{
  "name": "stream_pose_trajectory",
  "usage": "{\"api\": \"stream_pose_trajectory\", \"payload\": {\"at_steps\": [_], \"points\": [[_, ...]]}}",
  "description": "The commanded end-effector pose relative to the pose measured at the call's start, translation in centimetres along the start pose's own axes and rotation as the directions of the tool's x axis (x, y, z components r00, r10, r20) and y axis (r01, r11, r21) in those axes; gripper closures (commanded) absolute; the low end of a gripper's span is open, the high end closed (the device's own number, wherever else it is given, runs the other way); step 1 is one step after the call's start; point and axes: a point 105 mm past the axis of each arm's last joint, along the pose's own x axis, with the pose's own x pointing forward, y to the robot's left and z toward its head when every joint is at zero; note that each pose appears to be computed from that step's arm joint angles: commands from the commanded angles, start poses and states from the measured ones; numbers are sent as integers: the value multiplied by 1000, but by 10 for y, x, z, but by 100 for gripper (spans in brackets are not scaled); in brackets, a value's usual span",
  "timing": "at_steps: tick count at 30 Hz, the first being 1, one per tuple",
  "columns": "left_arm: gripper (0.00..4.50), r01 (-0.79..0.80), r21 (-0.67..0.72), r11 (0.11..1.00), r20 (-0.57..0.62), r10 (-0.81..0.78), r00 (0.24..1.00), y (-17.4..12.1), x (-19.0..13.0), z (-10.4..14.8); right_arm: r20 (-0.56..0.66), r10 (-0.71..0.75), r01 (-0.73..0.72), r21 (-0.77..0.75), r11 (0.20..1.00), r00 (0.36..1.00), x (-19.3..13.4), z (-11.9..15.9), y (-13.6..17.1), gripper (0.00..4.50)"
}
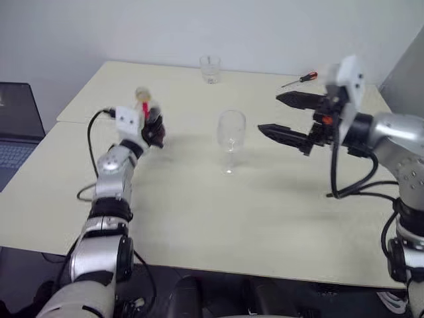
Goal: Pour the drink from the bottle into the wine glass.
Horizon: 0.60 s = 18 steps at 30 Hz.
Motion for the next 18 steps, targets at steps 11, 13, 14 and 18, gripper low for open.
{"api": "stream_pose_trajectory", "payload": {"at_steps": [11, 13, 14, 18], "points": [[358, 259, 435, 862, 94, -329, 940, -51, 40, 68, 137, -454, 412, 256, 875, 880, -34, -87, 26, 0], [358, 266, 457, 849, 109, -350, 930, -56, 42, 72, 123, -442, 402, 257, 879, 888, -29, -92, 32, 0], [358, 270, 470, 840, 110, -359, 927, -58, 42, 72, 119, -433, 395, 250, 884, 893, -28, -93, 34, 0], [358, 265, 578, 772, 100, -389, 916, -61, 40, 76, 168, -424, 377, 253, 891, 890, -24, -86, 36, 0]]}}
